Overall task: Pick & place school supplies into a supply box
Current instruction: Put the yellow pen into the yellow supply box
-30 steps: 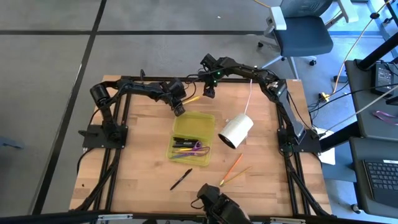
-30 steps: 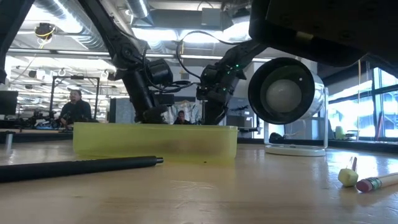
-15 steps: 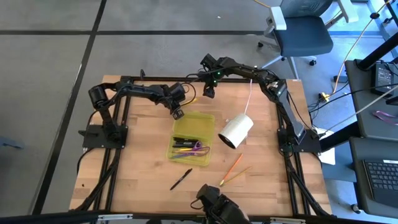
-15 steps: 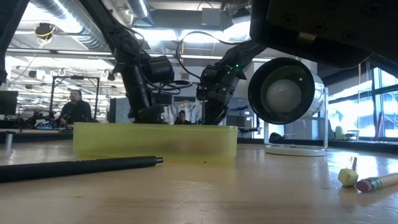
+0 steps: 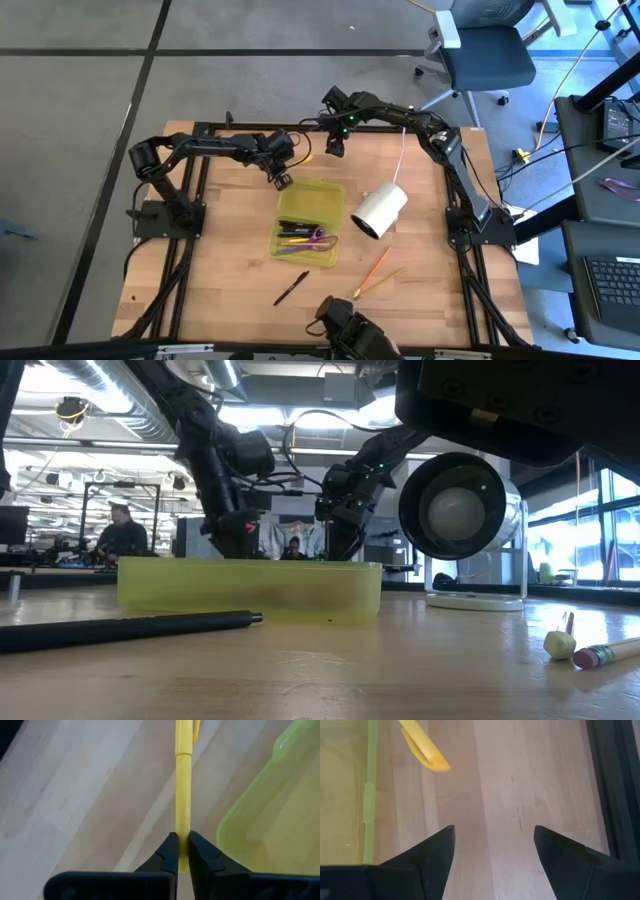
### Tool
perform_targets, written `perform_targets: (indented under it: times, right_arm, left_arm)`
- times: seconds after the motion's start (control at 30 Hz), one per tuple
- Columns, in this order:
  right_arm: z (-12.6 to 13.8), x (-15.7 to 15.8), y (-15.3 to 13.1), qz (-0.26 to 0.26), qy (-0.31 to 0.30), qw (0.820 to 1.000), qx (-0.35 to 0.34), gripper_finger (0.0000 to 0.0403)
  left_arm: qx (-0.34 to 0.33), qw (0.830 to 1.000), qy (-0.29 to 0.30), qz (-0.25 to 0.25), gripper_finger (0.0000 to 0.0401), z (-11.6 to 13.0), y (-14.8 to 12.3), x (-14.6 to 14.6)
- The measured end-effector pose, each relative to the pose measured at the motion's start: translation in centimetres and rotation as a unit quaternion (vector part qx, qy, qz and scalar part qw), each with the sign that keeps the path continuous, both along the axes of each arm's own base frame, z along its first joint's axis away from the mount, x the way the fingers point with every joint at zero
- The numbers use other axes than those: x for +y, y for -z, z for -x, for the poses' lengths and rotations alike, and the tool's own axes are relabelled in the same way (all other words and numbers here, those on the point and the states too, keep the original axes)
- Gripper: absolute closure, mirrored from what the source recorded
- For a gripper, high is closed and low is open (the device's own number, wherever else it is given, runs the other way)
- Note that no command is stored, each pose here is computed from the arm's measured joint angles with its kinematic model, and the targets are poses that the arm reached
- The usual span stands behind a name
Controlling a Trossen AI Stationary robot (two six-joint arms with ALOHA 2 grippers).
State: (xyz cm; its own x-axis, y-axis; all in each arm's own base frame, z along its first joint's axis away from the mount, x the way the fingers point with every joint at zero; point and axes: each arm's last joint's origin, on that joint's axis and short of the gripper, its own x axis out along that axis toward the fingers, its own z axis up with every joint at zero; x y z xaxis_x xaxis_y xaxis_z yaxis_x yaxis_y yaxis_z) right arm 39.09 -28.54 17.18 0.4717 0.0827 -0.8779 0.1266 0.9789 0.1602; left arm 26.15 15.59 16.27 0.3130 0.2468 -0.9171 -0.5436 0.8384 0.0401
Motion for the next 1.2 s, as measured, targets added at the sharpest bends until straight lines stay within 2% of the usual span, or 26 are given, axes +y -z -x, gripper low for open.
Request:
perform_targets:
  times: [0.23, 0.47, 0.63, 0.83, 0.97, 1.07, 1.2]
  right_arm:
    - [0.1, 0.2, -0.9, 0.003, 0.012, 1.000, -0.003, 0.0128]
    - [0.4, 2.3, -7.1, 0.054, 0.013, 0.998, -0.044, 0.0128]
    - [0.5, 6.0, -11.3, 0.073, 0.035, 0.995, -0.052, 0.0128]
    - [1.3, 11.1, -15.3, 0.082, 0.069, 0.994, -0.033, 0.0128]
    - [2.3, 14.5, -17.2, 0.069, 0.089, 0.994, -0.012, 0.0128]
    - [3.0, 17.2, -18.5, 0.065, 0.098, 0.993, -0.004, 0.0128]
    - [3.4, 21.4, -19.5, 0.086, 0.099, 0.991, 0.009, 0.0128]
  left_arm:
    - [-0.007, 1.000, 0.003, -0.004, 0.0389, 1.5, -2.8, -0.8]
    - [-0.075, 0.996, 0.039, -0.002, 0.0389, 2.9, -6.7, -2.6]
    - [-0.122, 0.986, 0.110, 0.031, 0.0389, 2.5, -8.2, -5.1]
    - [-0.123, 0.968, 0.209, 0.062, 0.0389, 1.1, -8.2, -9.6]
    - [-0.120, 0.958, 0.251, 0.075, 0.0389, 0.5, -8.1, -12.4]
    - [-0.109, 0.957, 0.257, 0.077, 0.0389, 0.3, -7.8, -14.1]
    - [-0.078, 0.962, 0.249, 0.087, 0.0389, -0.2, -6.6, -15.7]
